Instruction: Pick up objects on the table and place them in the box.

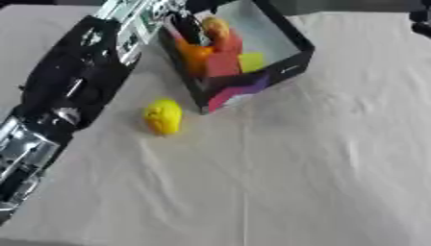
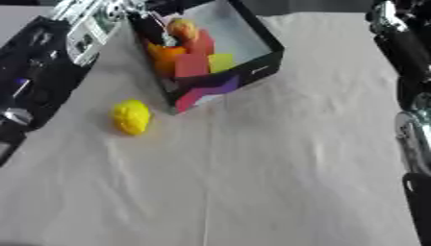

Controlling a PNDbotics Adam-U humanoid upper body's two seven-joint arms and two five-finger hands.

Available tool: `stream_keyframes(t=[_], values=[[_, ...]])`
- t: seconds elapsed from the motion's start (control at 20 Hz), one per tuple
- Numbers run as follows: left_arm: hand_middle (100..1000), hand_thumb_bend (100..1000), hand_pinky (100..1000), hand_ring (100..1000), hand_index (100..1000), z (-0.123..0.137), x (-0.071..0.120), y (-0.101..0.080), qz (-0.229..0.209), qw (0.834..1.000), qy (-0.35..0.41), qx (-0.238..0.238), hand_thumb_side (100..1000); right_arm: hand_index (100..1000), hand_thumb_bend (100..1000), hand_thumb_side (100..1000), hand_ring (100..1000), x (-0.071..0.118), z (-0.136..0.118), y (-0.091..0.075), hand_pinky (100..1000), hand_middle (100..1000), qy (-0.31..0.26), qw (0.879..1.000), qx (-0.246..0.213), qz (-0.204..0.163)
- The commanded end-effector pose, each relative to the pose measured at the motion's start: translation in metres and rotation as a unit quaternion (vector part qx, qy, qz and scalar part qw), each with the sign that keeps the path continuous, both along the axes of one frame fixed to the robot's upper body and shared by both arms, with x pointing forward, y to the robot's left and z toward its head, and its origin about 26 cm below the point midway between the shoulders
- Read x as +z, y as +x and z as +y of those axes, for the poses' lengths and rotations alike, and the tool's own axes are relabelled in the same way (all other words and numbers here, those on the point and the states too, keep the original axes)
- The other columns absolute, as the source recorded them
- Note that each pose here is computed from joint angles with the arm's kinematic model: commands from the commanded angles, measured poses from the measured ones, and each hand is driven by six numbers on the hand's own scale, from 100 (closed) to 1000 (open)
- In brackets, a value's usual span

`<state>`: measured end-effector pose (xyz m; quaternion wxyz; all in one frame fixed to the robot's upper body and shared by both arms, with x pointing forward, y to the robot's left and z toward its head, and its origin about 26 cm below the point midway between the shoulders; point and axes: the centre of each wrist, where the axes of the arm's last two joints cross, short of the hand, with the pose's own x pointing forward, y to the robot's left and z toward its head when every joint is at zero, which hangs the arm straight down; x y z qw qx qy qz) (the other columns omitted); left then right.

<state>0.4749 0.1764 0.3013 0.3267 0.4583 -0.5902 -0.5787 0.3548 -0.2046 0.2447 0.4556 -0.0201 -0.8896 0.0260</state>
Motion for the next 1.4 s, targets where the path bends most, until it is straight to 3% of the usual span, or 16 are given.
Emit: stream_keyframes(t=[0.05, 0.3, 0.35, 0.4, 0.55, 0.7, 1.15, 1.4], values=[[760, 699, 662, 767, 877, 0.005, 0.014, -0.001, -0.025, 1.000, -0.019, 0.002, 437, 796, 100, 368, 707, 0.010, -0.001, -0.004, 784, 676, -0.003, 1.000, 0.003, -0.018], [705, 564, 597, 711, 827, 0.012, 0.041, -0.019, -0.061, 0.994, -0.091, -0.023, 393, 796, 100, 368, 707, 0.008, -0.003, -0.004, 784, 676, -0.006, 1.000, -0.002, -0.015], [695, 431, 586, 701, 807, 0.014, 0.048, -0.026, -0.067, 0.992, -0.104, -0.031, 486, 796, 100, 378, 707, 0.008, -0.004, -0.004, 784, 677, -0.006, 1.000, -0.004, -0.016], [693, 525, 584, 700, 805, 0.017, 0.057, -0.034, -0.073, 0.990, -0.115, -0.042, 381, 796, 100, 368, 707, 0.008, -0.006, -0.005, 784, 676, -0.007, 1.000, -0.006, -0.016], [677, 487, 568, 687, 782, 0.027, 0.081, -0.065, -0.088, 0.985, -0.130, -0.075, 323, 796, 100, 368, 707, 0.007, -0.009, -0.005, 784, 676, -0.008, 1.000, -0.013, -0.015], [683, 495, 579, 697, 782, 0.037, 0.092, -0.097, -0.086, 0.985, -0.112, -0.095, 316, 796, 100, 366, 708, 0.005, -0.012, -0.005, 784, 676, -0.011, 1.000, -0.018, -0.013], [703, 495, 604, 718, 795, 0.066, 0.087, -0.186, -0.012, 0.992, -0.056, -0.108, 408, 796, 100, 361, 708, 0.007, -0.017, -0.006, 783, 677, -0.018, 0.999, -0.028, -0.015], [706, 505, 612, 723, 800, 0.090, 0.069, -0.193, 0.050, 0.991, -0.063, -0.109, 480, 797, 100, 359, 709, 0.009, -0.018, -0.007, 783, 677, -0.018, 0.999, -0.031, -0.020]])
